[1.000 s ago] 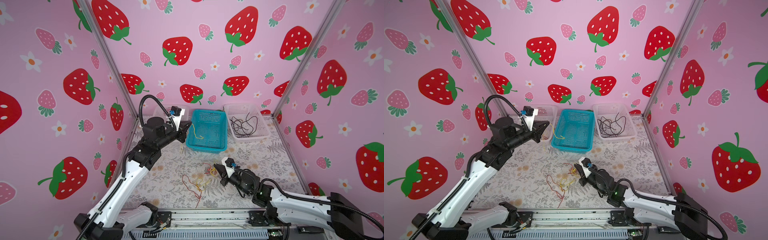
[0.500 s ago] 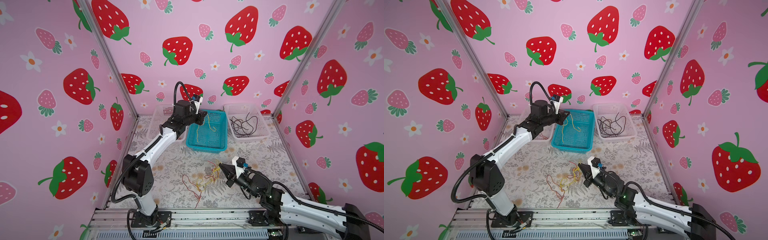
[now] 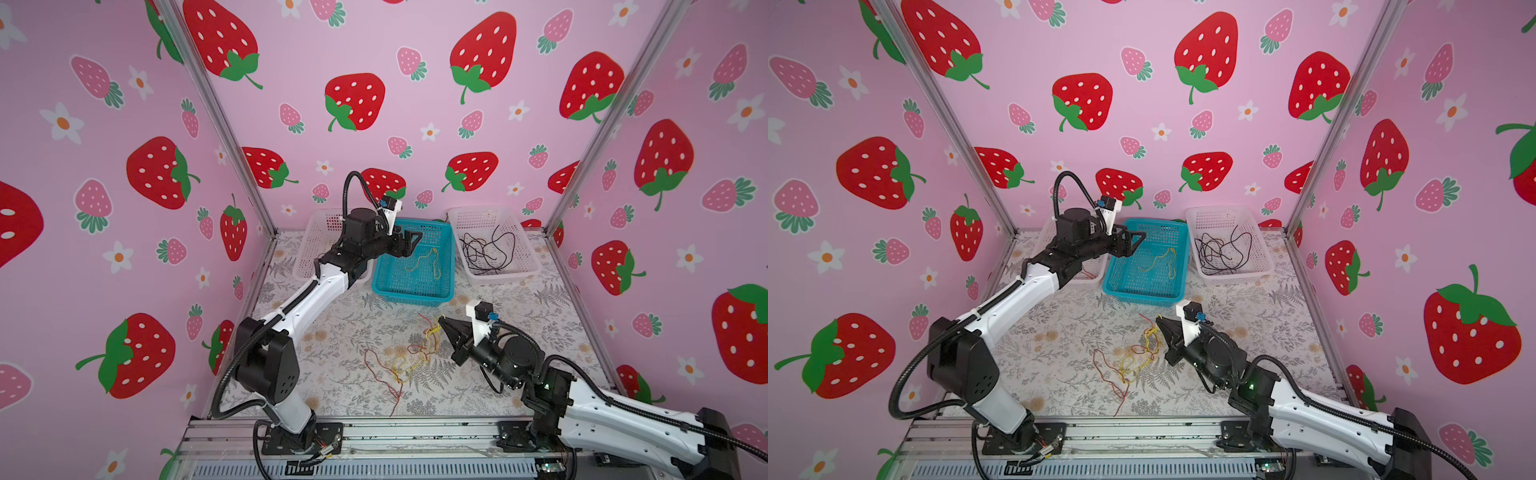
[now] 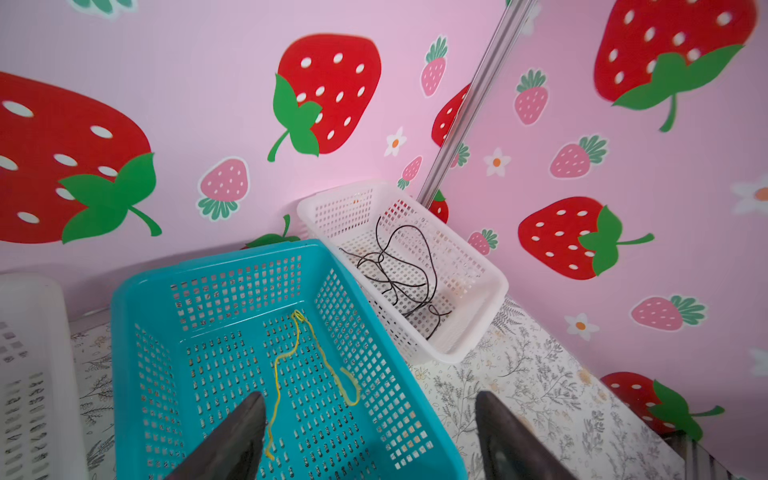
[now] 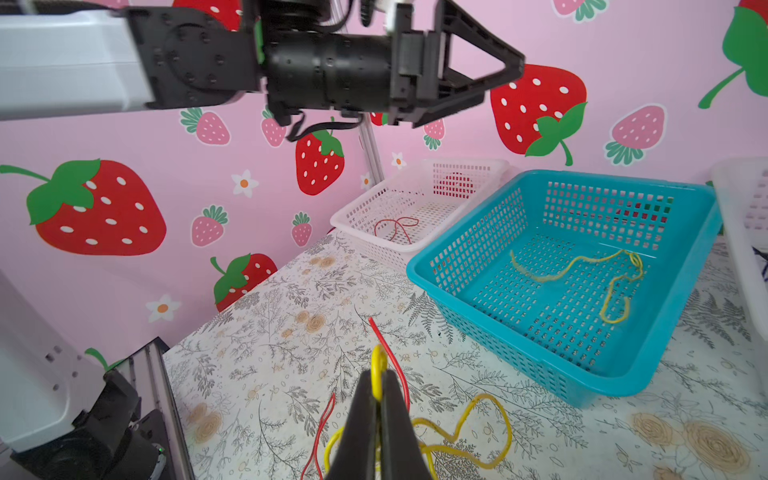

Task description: Untangle the cables

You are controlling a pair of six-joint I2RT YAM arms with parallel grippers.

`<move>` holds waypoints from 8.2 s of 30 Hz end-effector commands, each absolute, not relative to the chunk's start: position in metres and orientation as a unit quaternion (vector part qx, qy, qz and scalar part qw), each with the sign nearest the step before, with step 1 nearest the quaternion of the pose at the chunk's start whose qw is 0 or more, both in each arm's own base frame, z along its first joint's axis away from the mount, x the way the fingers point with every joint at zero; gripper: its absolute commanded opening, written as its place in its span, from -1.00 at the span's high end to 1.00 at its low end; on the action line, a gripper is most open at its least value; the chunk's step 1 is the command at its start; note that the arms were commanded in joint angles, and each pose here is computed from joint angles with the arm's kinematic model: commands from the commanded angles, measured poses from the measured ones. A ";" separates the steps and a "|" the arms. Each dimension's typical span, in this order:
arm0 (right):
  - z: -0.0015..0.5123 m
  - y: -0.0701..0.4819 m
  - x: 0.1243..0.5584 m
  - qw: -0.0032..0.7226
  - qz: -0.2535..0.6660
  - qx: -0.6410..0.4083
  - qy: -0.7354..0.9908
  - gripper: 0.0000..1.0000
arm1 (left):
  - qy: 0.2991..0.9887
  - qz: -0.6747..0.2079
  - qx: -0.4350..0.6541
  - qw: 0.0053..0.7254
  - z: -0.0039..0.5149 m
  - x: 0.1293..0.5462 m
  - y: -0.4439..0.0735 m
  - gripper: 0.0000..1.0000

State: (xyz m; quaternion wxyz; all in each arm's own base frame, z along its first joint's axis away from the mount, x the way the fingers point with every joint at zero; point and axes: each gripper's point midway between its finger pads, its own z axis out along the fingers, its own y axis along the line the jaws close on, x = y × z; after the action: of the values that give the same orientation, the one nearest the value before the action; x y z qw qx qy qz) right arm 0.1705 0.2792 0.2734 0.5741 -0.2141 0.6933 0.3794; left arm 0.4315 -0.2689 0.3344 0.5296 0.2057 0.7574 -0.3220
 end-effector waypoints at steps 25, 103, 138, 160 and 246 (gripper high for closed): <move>0.295 0.292 0.210 0.509 0.405 -0.104 0.753 1.00 | 0.750 -0.457 0.208 0.431 0.259 0.204 -0.286 -0.37; 0.224 0.259 0.200 0.514 0.365 -0.267 0.729 -0.15 | 0.785 -0.414 0.251 0.386 0.320 0.179 -0.208 1.00; 0.258 0.326 0.129 0.542 0.442 -0.446 0.559 1.00 | 0.841 -0.342 0.215 0.361 0.282 0.203 -0.180 1.00; 0.323 0.188 0.171 0.721 0.359 -0.150 0.574 1.00 | 0.881 -0.295 0.141 0.341 0.245 0.232 -0.143 1.00; 0.334 0.137 0.169 0.719 0.402 -0.022 0.567 1.00 | 0.819 -0.362 0.145 0.422 0.299 0.367 -0.247 -0.16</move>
State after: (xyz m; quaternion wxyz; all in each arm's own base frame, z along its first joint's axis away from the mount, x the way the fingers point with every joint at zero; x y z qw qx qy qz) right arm 0.1728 0.1453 0.3132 0.7158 -0.0451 0.5864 0.3765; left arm 0.3844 -0.2430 0.2786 0.3931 0.1466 0.8484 -0.3229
